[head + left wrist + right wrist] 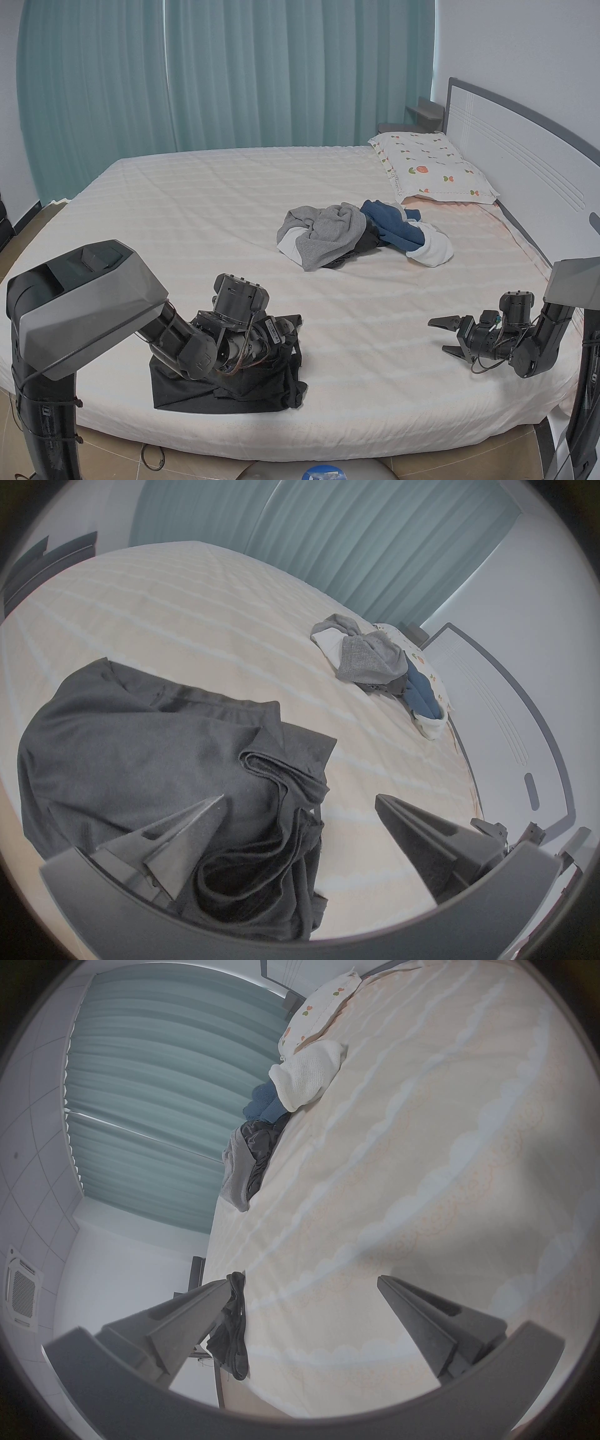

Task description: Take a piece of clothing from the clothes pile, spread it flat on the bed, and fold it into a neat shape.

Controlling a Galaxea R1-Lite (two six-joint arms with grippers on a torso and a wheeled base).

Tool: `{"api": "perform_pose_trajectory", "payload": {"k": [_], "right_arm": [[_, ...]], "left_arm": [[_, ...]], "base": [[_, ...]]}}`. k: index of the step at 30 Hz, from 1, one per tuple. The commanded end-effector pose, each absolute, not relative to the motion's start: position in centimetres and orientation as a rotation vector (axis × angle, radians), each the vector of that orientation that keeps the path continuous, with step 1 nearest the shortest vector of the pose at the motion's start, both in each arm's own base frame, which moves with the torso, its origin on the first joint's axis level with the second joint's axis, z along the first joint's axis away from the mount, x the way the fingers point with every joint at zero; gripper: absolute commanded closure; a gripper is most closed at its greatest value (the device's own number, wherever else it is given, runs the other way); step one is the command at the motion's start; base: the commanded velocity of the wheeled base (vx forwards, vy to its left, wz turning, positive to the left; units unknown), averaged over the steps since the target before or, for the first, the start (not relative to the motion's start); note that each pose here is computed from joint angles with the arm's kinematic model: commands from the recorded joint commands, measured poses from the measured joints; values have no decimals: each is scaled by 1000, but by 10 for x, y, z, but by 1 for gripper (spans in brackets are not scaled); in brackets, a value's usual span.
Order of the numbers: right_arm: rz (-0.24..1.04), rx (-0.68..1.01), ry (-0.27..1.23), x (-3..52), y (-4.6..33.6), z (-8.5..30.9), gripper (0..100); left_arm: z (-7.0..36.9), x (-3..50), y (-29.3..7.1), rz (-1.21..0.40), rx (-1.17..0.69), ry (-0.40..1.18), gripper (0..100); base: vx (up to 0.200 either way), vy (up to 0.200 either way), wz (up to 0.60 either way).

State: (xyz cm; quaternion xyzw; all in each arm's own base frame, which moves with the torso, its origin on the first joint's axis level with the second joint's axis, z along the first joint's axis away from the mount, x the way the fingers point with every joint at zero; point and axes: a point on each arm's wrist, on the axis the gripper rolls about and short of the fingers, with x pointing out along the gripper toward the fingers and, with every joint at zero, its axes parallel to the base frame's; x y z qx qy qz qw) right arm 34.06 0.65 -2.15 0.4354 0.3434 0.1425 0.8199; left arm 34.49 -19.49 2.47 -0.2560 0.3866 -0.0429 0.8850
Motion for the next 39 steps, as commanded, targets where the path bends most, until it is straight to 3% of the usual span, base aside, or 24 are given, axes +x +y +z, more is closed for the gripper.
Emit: {"api": "perform_pose_trajectory", "payload": {"k": [1, 9, 24, 39], "right_arm": [[304, 927, 732, 340, 7, -22, 0], [305, 918, 736, 339, 7, -23, 0], [296, 897, 712, 346, 13, -20, 0], [194, 775, 608, 342, 68, 2, 0]], "left_arm": [[34, 332, -186, -73, -562, 808, 0], [54, 312, -143, 3, -704, 788, 0], [50, 317, -94, 108, -912, 722, 0], [41, 331, -15, 128, -1077, 759, 0]], "base": [[0, 0, 0], [-150, 0, 0], [0, 0, 0], [0, 200, 0]]}}
